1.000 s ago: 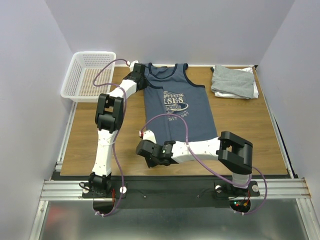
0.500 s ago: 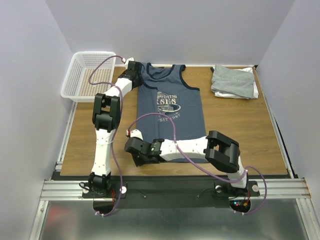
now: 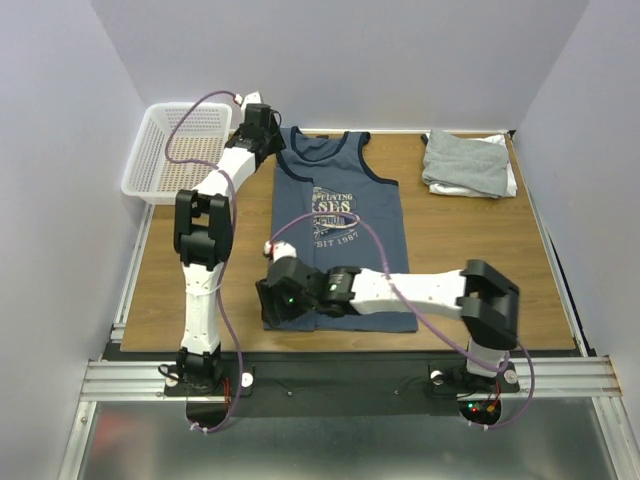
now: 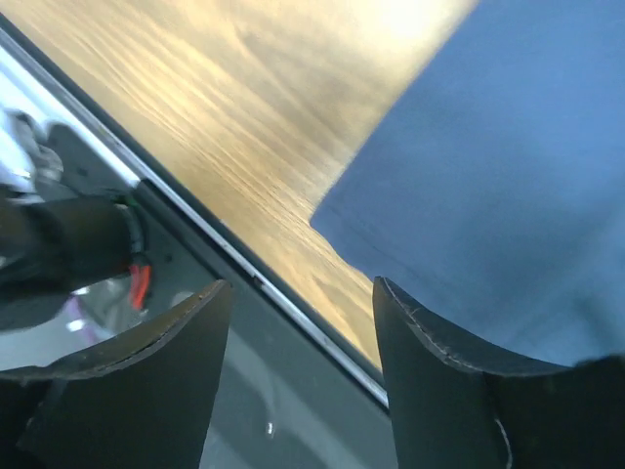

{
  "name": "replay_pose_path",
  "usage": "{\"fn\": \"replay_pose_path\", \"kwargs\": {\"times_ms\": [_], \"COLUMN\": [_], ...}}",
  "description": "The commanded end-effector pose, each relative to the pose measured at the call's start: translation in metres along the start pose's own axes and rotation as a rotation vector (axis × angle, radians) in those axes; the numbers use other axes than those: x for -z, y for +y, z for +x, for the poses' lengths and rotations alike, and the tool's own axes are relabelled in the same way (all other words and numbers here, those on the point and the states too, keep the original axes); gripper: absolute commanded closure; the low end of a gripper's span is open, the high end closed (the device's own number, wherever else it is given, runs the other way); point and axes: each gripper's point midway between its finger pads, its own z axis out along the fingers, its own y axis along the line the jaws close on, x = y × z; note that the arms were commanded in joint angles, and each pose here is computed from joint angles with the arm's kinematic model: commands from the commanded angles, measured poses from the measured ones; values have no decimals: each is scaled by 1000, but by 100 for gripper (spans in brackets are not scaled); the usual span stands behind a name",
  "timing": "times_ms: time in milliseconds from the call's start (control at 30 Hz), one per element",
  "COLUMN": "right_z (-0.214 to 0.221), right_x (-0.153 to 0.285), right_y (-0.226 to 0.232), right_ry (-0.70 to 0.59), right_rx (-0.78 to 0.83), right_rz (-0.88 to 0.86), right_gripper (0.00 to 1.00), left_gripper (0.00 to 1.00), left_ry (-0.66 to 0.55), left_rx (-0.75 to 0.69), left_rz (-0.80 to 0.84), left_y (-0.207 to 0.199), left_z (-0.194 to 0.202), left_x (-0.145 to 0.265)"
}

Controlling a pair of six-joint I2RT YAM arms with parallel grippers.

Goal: Fold and stack the tank tops
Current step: Fold the tank top

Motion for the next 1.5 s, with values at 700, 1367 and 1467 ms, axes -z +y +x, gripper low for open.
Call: {"fn": "replay_pose_path", "kwargs": {"times_ms": [700,1367,1467], "right_z": [-205,-196,-192], "right_x": [136,92,89], "right_y": [-385,-452,-453], "right_ry": [-448,-369,-357], "right_rx": [-425,-447,-447], "right_rz": [380,509,511], "right_gripper": [32,31,31], "left_gripper": [55,56,56], "left_ry": [141,368,410], "left_rx": [109,-115,-154], "left_rz": [90,101,105], "left_y": [-86,-101,-101], "left_z": [209,345,366], "left_x": [216,279,292]}}
